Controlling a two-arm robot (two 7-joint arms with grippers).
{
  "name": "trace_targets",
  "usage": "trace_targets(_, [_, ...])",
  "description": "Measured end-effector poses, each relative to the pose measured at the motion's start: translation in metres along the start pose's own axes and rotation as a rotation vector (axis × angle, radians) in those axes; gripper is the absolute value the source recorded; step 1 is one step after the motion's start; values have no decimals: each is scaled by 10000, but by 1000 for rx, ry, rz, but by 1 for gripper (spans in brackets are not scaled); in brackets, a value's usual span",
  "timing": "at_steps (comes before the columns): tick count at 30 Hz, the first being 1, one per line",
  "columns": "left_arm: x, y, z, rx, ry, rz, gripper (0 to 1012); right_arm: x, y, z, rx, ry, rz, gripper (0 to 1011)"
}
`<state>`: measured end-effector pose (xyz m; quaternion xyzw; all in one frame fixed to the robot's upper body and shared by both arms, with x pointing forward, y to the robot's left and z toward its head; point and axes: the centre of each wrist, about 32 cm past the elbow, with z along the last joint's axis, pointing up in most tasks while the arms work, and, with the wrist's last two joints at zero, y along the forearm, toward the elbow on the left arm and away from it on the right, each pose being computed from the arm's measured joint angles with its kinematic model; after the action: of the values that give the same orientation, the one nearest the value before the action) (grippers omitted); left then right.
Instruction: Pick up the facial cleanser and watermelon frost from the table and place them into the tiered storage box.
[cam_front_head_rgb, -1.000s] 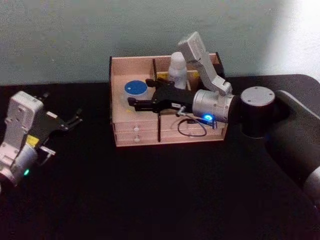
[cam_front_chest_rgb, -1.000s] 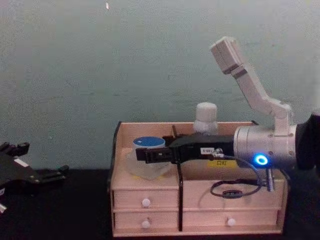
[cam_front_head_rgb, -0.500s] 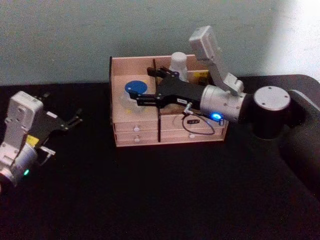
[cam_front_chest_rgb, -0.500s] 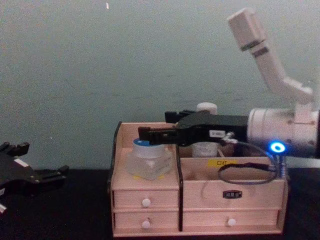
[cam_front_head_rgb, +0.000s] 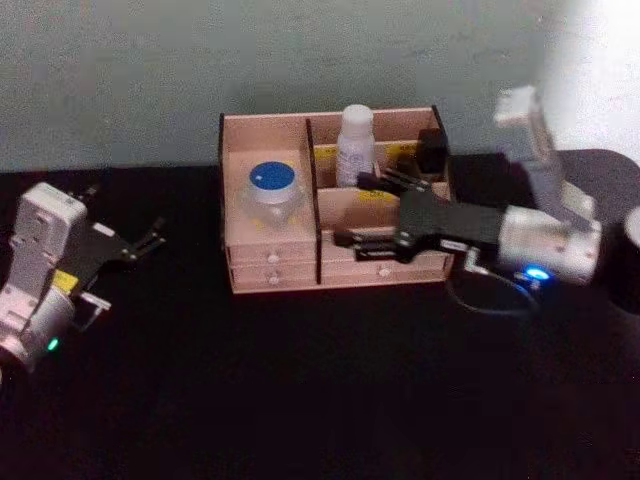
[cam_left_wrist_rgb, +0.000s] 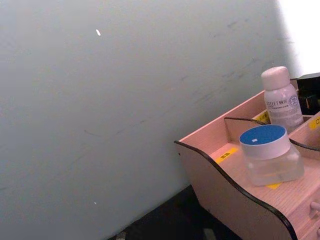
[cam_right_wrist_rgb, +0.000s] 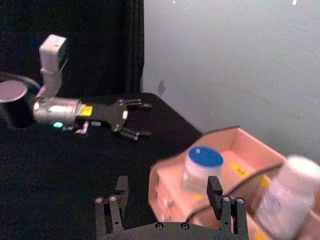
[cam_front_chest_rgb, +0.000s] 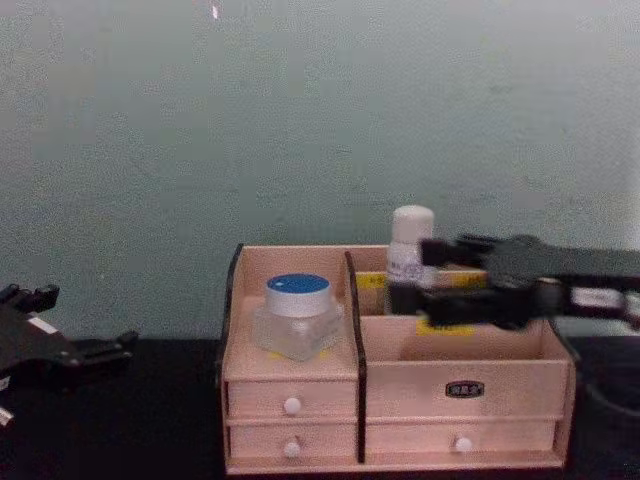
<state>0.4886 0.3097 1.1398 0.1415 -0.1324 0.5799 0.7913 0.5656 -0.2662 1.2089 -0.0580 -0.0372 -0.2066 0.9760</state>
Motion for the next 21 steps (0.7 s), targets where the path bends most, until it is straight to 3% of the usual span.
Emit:
trace_targets(8, [0,0,0,0,0,0,1001,-135,-555,-124,-58,17,-40,1002])
trace_targets(11, [0,0,0,0,0,0,1001,-160,-693,-139,-74,28,-75,1002])
trace_targets(15, [0,0,0,0,0,0,1001,-179,-935,-147,-106,42,-186,1002])
trace_targets(18, [0,0,0,0,0,0,1001,-181,-1025,-147,-126,48,-269,1002])
trace_targets(21, [0,0,0,0,0,0,1002,-174,-1124,-143,-151,61,-435,1002])
